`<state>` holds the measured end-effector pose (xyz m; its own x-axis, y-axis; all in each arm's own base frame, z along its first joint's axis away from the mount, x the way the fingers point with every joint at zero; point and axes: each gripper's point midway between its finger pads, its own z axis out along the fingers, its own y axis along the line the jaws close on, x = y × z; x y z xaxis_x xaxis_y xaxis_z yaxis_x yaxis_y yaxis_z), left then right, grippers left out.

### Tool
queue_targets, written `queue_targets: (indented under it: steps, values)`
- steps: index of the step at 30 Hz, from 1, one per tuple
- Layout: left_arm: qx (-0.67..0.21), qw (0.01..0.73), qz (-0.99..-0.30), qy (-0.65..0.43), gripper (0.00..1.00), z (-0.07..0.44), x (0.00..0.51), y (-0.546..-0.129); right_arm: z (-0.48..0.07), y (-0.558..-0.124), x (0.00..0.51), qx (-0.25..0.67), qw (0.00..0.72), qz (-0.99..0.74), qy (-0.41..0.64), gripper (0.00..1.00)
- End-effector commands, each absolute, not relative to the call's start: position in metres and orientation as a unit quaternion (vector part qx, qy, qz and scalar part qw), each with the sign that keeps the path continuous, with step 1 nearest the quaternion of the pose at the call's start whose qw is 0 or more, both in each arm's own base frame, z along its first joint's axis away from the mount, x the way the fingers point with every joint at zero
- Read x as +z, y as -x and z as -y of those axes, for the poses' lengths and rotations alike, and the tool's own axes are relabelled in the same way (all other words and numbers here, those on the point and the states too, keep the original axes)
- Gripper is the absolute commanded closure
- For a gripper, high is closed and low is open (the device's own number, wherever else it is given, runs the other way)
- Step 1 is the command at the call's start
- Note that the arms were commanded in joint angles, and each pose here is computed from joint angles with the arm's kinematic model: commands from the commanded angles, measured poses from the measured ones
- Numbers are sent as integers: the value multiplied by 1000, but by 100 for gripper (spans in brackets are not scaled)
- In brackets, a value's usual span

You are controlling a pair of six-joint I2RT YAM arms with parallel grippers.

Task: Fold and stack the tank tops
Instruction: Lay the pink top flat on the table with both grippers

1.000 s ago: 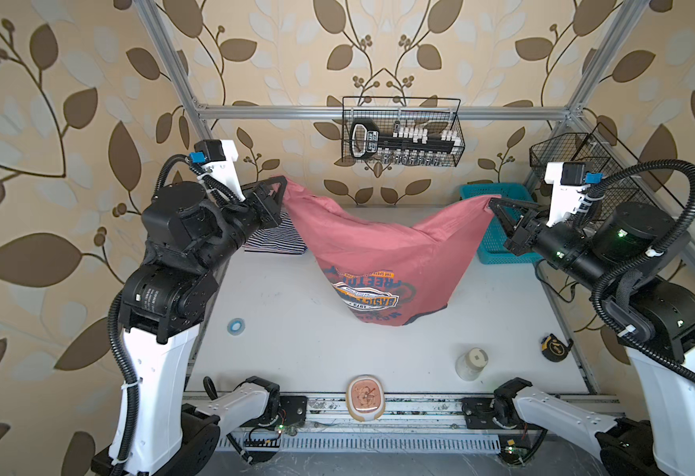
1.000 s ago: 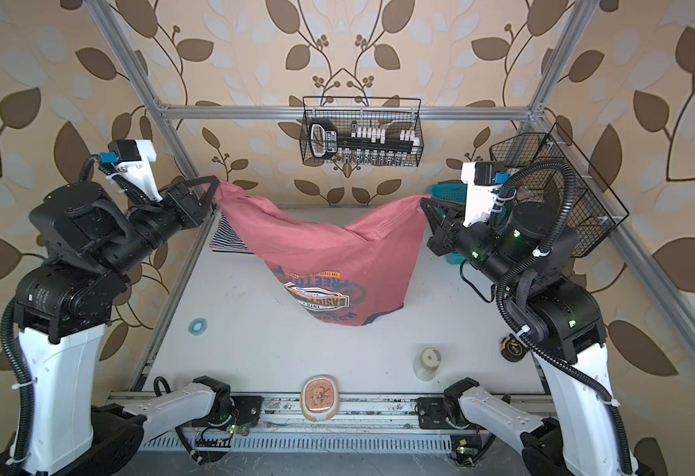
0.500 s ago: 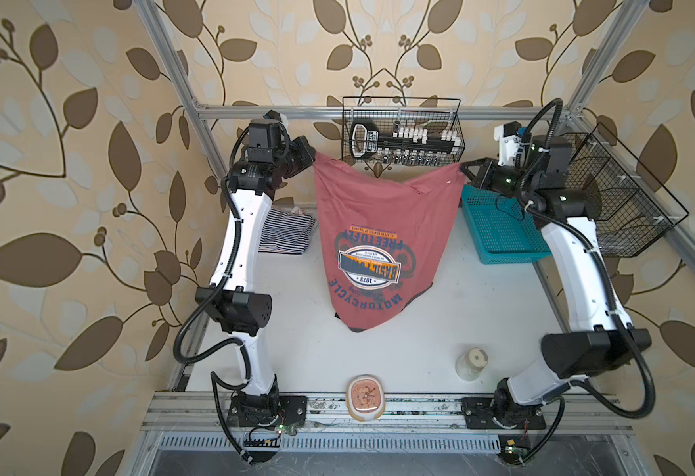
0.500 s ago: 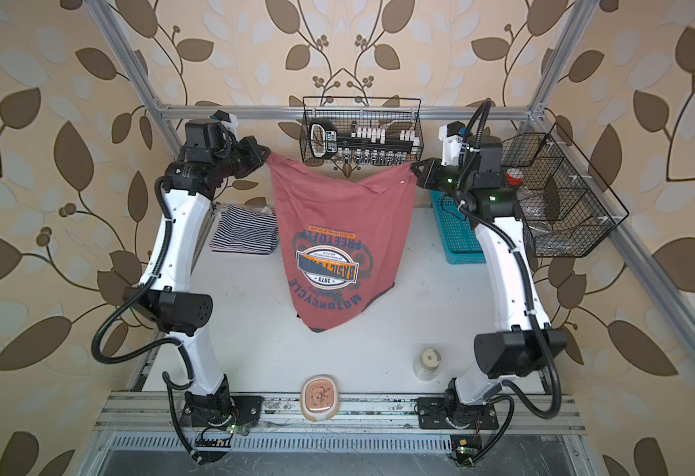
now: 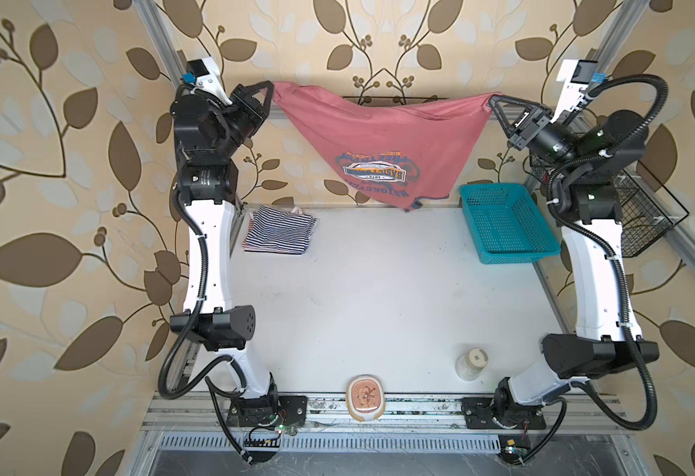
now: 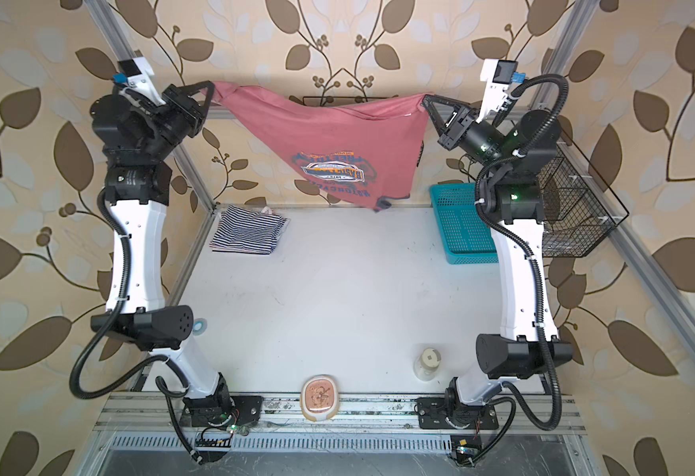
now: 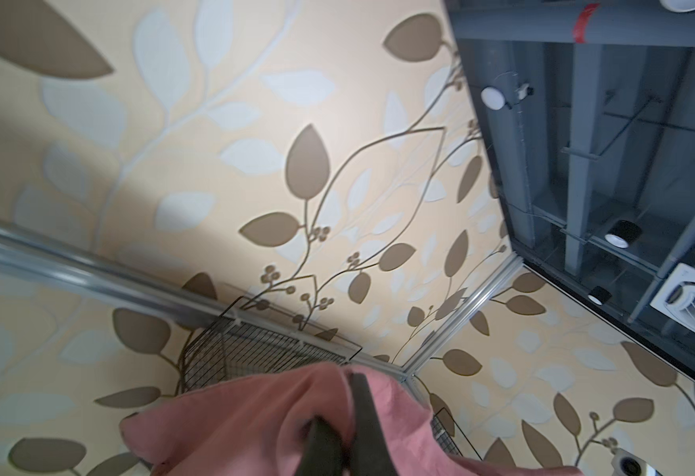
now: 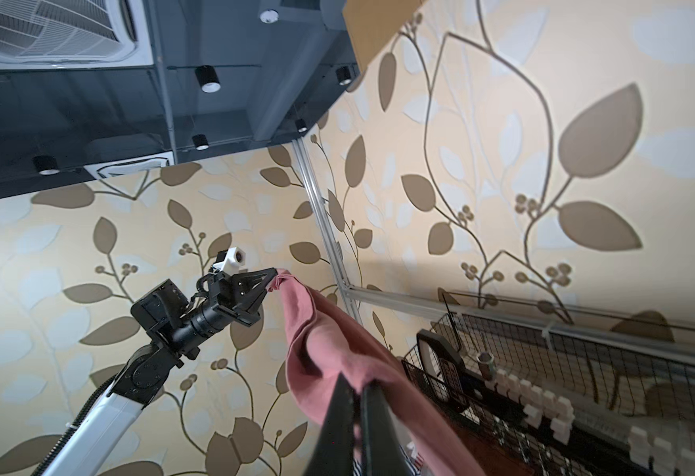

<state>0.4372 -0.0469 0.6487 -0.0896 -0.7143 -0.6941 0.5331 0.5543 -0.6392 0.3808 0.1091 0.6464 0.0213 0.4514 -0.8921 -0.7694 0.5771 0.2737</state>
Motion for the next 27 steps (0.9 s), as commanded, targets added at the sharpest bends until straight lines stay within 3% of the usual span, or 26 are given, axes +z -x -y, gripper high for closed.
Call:
queue_targets:
  steps: [1, 4, 7, 14, 22, 27]
  values:
    - [-468, 697, -542, 35, 100, 57, 663, -396, -114, -372, 620, 436, 687, -556, 166, 100]
    - [-464, 667, -579, 61, 100, 65, 597, -392, -114, -376, 551, 430, 652, -608, 144, 100]
    - [-425, 619, -655, 85, 100, 88, 493, -387, -114, -369, 466, 426, 599, -669, 110, 100]
    - [-377, 462, -793, 125, 100, 129, 295, -308, -127, -309, 271, 344, 440, -828, 55, 100]
    - [-329, 399, -841, 157, 100, 109, 220, -233, -97, -269, 169, 262, 319, -910, -37, 100]
    - [-359, 330, -859, 157, 81, 125, 187, -219, -88, -268, 151, 238, 283, -927, -58, 100]
